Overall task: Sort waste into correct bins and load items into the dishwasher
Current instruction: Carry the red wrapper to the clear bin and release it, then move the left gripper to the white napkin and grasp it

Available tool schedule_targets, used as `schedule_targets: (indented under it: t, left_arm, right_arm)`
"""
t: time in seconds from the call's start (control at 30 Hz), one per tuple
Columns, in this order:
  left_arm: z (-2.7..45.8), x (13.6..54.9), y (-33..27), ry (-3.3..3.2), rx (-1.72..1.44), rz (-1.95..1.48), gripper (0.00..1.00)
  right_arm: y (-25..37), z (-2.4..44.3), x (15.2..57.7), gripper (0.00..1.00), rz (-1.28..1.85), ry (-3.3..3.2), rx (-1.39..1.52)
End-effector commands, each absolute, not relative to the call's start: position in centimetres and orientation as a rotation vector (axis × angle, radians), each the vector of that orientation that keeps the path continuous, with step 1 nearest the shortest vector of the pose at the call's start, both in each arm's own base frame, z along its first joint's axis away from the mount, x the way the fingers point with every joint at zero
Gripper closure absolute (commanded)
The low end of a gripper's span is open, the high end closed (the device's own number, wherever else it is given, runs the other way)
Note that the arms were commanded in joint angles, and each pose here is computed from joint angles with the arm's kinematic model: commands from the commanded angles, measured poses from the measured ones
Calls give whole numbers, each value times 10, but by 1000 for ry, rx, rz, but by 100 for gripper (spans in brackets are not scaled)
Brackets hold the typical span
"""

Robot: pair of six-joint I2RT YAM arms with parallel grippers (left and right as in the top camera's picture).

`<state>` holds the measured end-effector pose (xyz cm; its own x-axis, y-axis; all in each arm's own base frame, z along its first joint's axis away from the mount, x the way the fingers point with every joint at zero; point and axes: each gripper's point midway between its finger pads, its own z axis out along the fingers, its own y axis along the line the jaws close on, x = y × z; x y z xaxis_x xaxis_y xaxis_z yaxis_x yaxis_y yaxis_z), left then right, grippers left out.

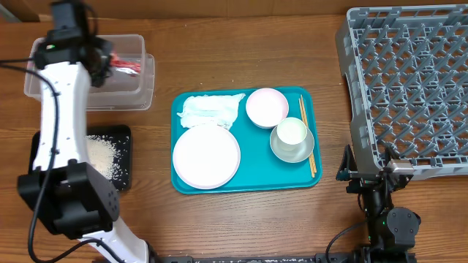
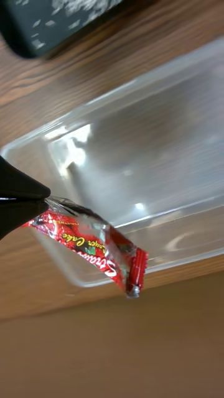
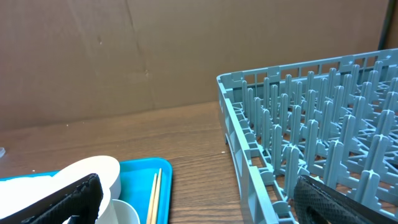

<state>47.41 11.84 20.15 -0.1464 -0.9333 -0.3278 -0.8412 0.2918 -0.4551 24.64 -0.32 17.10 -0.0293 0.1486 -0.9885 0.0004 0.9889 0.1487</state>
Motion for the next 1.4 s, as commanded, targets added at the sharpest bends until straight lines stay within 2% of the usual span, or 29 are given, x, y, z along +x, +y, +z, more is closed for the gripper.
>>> schedule_targets:
  t: [0.0, 0.07, 0.17, 0.23, 0.3, 0.4, 0.67, 0.9, 1.0, 1.1, 1.37]
  left_arm:
    - [219, 469, 151, 1934, -1592, -188, 83]
    - [218, 466, 162, 1916, -1614, -176, 56]
    - [218, 462, 172, 1938, -1584, -147, 5]
    - [217, 462, 173, 1972, -1542, -128, 0]
    - [216, 462, 169, 2016, -1502, -138, 0]
    - [212, 466, 143, 2131, -1413, -255, 5]
    - [216, 479, 31, 2429, -907, -593, 10]
    - [203, 451, -82, 2675, -473, -604, 9]
    - [193, 434, -116, 2750, -348, -519, 11]
    - [178, 421, -128, 2796, -280, -334, 18]
    - [117, 392, -168, 2938, -45, -114, 21]
  right_arm:
    - [-6, 170, 246, 0, 107, 1591, 124]
    - [-6, 170, 246, 0, 107, 1591, 124]
    - [-6, 170, 246, 0, 106, 1591, 124]
    - [-6, 170, 246, 0, 106, 1591, 123]
    - [-6, 170, 246, 0, 106, 1591, 124]
    - [-6, 170, 246, 0, 106, 1591, 123]
    - [-6, 170, 246, 0, 106, 1591, 123]
    - [-6, 170, 246, 0, 107, 1591, 124]
    - [-6, 170, 246, 0, 106, 1591, 124]
    - [-6, 170, 246, 0, 106, 1591, 123]
    - [-6, 170, 246, 0, 106, 1591, 124]
